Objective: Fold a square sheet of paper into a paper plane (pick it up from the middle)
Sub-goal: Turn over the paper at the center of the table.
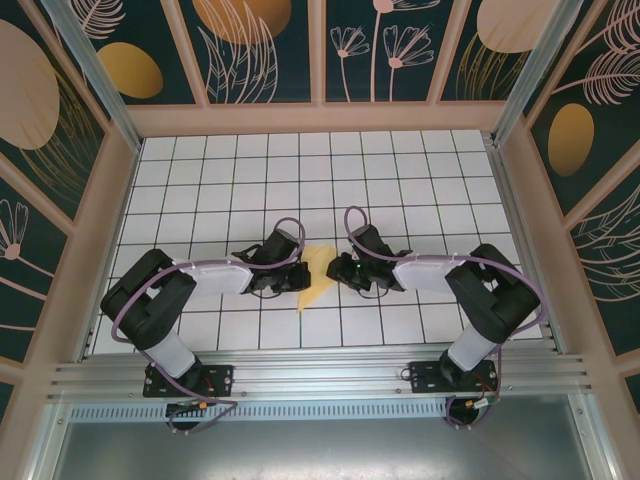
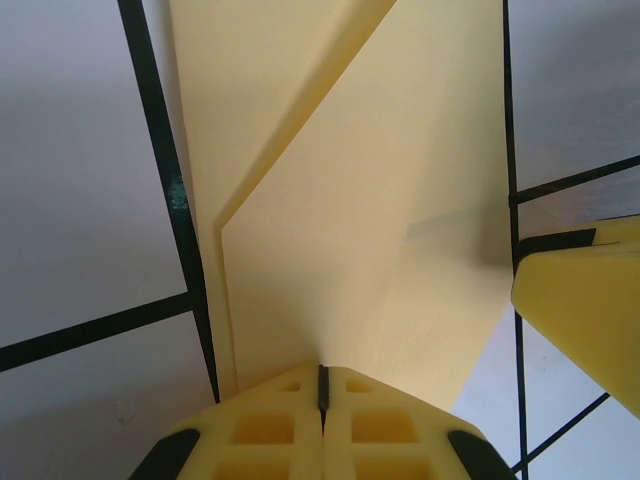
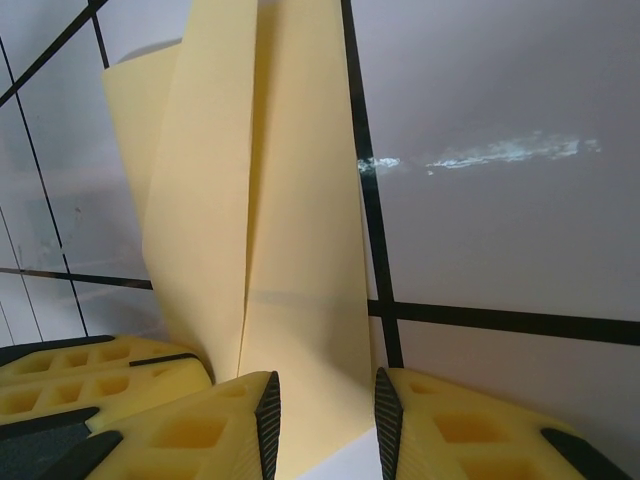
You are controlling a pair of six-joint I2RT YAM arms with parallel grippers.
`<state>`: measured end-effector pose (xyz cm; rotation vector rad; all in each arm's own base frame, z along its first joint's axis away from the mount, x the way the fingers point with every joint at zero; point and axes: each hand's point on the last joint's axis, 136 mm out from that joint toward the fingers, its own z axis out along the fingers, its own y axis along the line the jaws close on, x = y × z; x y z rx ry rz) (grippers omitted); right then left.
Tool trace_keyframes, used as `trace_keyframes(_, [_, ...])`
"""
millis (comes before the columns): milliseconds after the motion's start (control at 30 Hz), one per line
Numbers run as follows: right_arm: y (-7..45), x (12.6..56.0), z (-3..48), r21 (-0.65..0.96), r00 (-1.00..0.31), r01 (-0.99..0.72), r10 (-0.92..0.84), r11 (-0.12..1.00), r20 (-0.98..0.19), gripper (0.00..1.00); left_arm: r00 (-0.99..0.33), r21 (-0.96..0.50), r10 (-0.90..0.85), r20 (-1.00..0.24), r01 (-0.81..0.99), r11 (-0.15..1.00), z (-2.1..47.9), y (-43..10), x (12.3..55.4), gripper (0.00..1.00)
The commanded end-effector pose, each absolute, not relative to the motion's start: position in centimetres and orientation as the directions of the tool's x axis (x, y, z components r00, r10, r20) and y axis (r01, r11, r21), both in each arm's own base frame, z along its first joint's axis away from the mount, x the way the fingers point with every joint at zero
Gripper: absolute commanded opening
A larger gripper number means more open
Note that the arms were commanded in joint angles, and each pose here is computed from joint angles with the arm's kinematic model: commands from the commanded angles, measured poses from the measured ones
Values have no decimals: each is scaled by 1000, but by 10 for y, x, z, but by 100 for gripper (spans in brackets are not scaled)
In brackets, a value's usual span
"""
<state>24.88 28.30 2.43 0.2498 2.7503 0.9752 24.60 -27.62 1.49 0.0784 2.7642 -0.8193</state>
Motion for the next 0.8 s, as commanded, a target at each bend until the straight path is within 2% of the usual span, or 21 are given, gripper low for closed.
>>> trace_keyframes(0, [295, 249, 27, 663, -967, 82, 221, 744, -128, 35, -974, -533, -18, -227, 109, 839, 5, -273, 240, 6])
trace_keyframes(767, [311, 261, 39, 735, -967, 35, 210, 677, -147, 35, -976, -559, -25, -216, 103, 823, 6, -274, 235, 6])
